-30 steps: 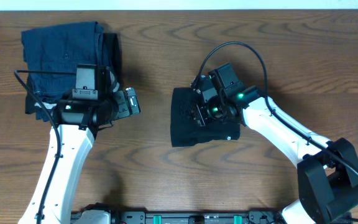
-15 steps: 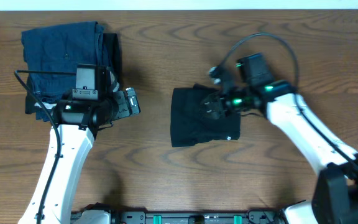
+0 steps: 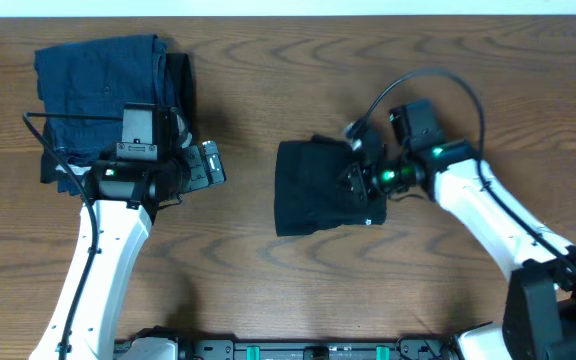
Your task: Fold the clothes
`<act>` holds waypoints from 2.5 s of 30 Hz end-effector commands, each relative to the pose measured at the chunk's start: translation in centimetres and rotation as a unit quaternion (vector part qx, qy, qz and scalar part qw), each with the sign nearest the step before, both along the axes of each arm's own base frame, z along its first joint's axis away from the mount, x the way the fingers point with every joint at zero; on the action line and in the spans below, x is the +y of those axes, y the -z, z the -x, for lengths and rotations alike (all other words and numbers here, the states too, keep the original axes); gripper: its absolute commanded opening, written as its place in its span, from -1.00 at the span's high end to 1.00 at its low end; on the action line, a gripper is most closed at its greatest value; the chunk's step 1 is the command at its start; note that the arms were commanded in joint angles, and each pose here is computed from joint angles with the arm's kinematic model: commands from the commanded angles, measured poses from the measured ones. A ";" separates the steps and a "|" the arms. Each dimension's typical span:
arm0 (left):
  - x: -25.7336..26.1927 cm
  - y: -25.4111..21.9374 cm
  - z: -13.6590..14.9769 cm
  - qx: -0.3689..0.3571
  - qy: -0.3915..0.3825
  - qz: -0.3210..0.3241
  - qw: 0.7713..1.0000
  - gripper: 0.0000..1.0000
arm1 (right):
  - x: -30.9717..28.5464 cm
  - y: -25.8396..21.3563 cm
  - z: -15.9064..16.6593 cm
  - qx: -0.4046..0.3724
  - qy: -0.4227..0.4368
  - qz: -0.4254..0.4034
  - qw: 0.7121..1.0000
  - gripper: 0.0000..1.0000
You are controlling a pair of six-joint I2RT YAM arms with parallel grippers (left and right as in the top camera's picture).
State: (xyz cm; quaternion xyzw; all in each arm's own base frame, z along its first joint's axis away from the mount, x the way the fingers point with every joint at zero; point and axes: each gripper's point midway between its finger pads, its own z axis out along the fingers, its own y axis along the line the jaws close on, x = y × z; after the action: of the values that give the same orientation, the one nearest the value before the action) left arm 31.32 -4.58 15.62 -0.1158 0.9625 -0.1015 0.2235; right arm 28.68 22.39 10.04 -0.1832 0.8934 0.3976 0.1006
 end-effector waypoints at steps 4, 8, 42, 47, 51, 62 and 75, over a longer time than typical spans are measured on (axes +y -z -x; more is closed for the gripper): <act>0.0 -0.3 -0.2 -0.003 0.002 0.000 1.000 -0.96 | 0.3 4.2 2.7 0.050 0.011 0.002 0.999 0.97; 0.0 -0.3 -0.2 -0.003 0.002 0.000 1.000 -0.96 | -0.2 6.6 3.3 0.069 0.044 0.008 0.997 0.97; -0.3 -2.9 -4.2 -0.100 -0.007 0.013 0.995 -0.96 | -21.3 -3.9 -7.1 -0.011 0.377 -0.079 0.923 -0.98; -3.5 -3.7 -4.2 -0.100 0.027 0.101 0.990 -0.81 | -24.3 -1.5 -6.6 0.006 0.434 -0.002 0.901 -0.98; -7.4 -3.3 -3.7 -0.085 0.085 0.140 0.983 0.47 | -26.8 -0.2 -6.5 0.001 0.471 0.067 0.880 -0.98; -20.5 1.3 -4.1 -0.100 0.264 0.142 0.949 0.88 | -28.8 0.6 -6.3 -0.004 0.497 0.122 0.859 -0.99; -22.5 10.2 -7.4 -0.074 0.252 0.128 0.956 0.88 | -28.8 0.6 -6.3 -0.004 0.497 0.122 0.859 -0.98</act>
State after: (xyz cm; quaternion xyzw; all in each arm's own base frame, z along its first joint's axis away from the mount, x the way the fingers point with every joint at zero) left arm 38.02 -27.25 6.74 0.1157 0.9153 -0.2984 0.2445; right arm 34.92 -6.04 9.00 0.2718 0.9077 0.1873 0.2590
